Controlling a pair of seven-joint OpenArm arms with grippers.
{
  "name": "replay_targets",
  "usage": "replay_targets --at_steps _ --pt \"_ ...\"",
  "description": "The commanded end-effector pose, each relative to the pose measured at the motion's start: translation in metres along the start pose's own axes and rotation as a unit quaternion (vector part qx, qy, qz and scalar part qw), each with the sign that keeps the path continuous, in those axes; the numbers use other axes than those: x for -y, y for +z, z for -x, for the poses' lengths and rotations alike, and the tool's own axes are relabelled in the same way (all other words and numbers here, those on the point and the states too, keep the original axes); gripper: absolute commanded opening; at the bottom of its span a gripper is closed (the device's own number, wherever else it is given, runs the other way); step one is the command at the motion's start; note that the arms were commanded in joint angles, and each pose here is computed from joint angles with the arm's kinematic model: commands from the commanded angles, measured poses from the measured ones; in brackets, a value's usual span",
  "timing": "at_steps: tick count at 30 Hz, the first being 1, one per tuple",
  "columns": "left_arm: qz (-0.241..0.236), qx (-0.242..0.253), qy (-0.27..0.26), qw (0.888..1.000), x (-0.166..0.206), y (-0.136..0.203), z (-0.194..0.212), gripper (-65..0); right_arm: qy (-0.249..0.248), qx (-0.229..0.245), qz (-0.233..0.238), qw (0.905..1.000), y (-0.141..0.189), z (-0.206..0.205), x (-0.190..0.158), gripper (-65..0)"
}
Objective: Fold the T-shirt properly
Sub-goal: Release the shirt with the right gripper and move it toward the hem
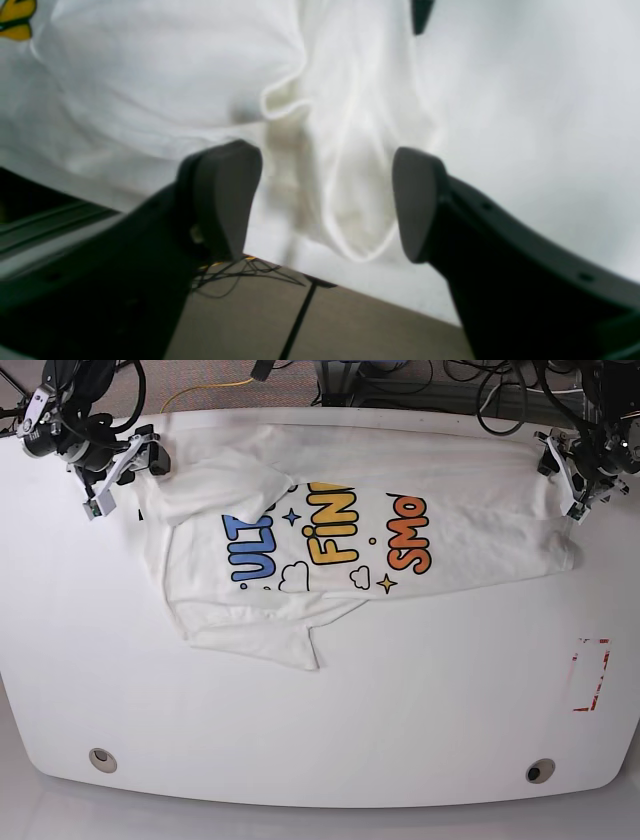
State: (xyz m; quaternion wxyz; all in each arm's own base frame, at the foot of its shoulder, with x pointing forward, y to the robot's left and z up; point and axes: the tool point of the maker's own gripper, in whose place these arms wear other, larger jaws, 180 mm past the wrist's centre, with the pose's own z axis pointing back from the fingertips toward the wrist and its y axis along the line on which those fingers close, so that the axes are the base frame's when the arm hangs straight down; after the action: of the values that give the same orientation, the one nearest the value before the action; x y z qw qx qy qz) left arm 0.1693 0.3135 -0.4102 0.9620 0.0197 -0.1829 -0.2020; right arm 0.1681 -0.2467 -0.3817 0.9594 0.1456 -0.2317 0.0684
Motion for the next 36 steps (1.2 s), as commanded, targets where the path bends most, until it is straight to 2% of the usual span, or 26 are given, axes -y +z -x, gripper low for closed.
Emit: replay_targets --at_steps 1,7,9,13,15,24,31,36 --pt "-0.013 -0.006 -0.009 1.0 -0.007 0.005 -0.001 -30.6 0.007 0.026 0.001 0.9996 0.003 -0.014 -0.001 -23.6" --pt "-0.014 0.046 0.011 0.999 -0.006 0.015 -0.025 -29.2 0.017 0.078 0.004 0.9968 0.0 -0.062 0.004 -23.5" --pt "-0.011 0.059 0.021 0.998 -0.003 0.016 -0.029 -26.1 0.022 0.087 0.005 0.996 -0.004 -0.078 0.007 -23.5" --pt "-0.034 0.094 0.026 0.995 -0.019 0.03 -0.058 -22.8 0.044 0.081 0.012 0.9957 -0.016 -0.113 0.02 -23.5" --pt "-0.04 0.096 0.03 0.994 -0.024 0.036 -0.065 -22.9 0.048 0.083 0.016 0.9953 -0.021 -0.129 0.024 -23.5" --pt "-0.084 0.168 0.064 0.98 -0.063 0.082 -0.107 -22.9 0.061 0.089 0.03 0.9936 -0.061 -0.203 0.038 -23.8" --pt "-0.122 0.198 0.088 0.969 -0.088 0.103 -0.114 -22.9 0.063 0.109 0.008 0.992 -0.092 -0.241 0.036 -23.6" --pt "-0.137 0.202 0.1 0.964 -0.097 0.112 -0.109 -22.9 0.04 0.118 -0.012 0.9922 -0.11 -0.243 0.038 -23.6"
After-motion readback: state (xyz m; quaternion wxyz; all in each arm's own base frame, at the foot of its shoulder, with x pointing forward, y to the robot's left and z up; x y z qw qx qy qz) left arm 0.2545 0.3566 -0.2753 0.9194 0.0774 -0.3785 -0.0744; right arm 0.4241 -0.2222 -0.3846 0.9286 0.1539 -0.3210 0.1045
